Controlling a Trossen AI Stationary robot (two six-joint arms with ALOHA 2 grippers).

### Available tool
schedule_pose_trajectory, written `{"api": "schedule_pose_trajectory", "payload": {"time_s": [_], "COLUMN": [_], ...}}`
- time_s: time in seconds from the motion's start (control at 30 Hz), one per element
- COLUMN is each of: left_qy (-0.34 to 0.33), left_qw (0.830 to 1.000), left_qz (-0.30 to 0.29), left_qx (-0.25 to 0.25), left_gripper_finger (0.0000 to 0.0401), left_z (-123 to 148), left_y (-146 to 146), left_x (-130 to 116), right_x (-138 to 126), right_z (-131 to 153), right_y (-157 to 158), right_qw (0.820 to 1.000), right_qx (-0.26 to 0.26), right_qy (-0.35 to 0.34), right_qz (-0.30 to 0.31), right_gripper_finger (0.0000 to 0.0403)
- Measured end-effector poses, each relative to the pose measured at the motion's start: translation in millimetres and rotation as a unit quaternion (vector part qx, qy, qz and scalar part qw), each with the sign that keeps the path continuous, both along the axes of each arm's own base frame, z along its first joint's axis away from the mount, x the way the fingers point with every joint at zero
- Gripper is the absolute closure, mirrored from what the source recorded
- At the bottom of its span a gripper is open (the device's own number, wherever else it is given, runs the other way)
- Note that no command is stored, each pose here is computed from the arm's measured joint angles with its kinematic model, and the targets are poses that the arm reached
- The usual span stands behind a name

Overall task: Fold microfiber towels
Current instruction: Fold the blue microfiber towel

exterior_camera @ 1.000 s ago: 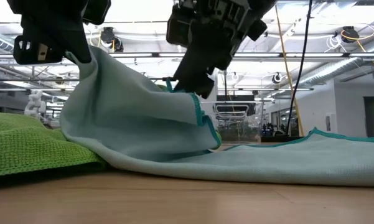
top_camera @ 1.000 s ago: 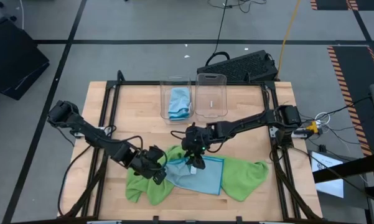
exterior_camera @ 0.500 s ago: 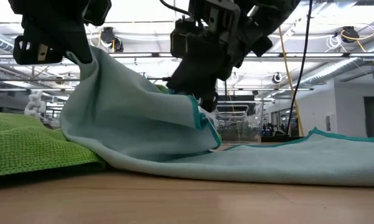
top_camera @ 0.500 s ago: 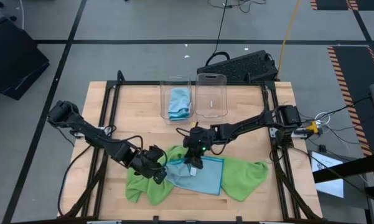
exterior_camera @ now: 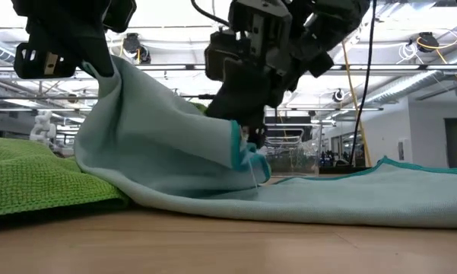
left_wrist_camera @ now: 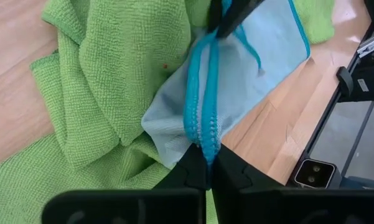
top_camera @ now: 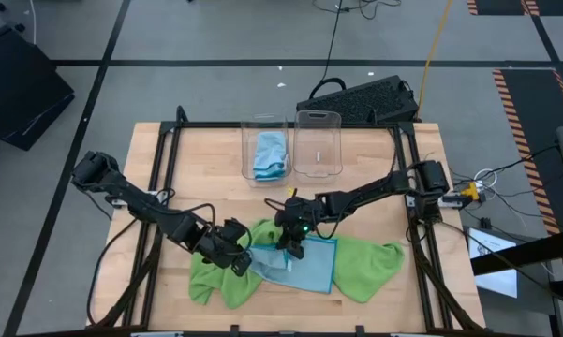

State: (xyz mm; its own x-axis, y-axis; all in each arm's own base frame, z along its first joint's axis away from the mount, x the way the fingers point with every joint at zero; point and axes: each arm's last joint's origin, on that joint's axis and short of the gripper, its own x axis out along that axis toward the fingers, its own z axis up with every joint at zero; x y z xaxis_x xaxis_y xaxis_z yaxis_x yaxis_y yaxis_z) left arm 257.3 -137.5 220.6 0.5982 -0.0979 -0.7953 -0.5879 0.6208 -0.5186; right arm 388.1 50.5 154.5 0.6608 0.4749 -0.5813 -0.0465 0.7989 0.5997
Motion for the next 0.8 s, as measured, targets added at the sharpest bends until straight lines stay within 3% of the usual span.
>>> {"api": "schedule_pose_trajectory", "payload": {"time_s": [0.23,0.5,0.63,0.8], "left_qy": [-0.032,-0.180,-0.286,-0.342], "left_qw": [0.999,0.980,0.954,0.935], "left_qz": [-0.009,-0.021,-0.032,-0.083], "left_qx": [-0.029,-0.075,-0.089,-0.050], "left_gripper_finger": [0.0397,0.0397,0.0397,0.0397], "left_z": [9.6,45.4,73.4,125.4], "left_y": [-1.6,0.7,4.8,5.7], "left_x": [1.5,11.4,17.1,22.8], "right_x": [-21.1,-67.0,-93.0,-120.1], "right_z": [55.6,135.9,171.6,200.7], "right_y": [-18.2,-21.8,-16.2,7.9], "right_qw": [0.999,0.989,0.983,0.980], "right_qx": [-0.037,-0.065,-0.028,0.073], "right_qy": [-0.038,-0.130,-0.180,-0.185], "right_qz": [-0.010,-0.016,-0.006,0.013], "right_gripper_finger": [0.0400,0.0401,0.0402,0.0402]}}
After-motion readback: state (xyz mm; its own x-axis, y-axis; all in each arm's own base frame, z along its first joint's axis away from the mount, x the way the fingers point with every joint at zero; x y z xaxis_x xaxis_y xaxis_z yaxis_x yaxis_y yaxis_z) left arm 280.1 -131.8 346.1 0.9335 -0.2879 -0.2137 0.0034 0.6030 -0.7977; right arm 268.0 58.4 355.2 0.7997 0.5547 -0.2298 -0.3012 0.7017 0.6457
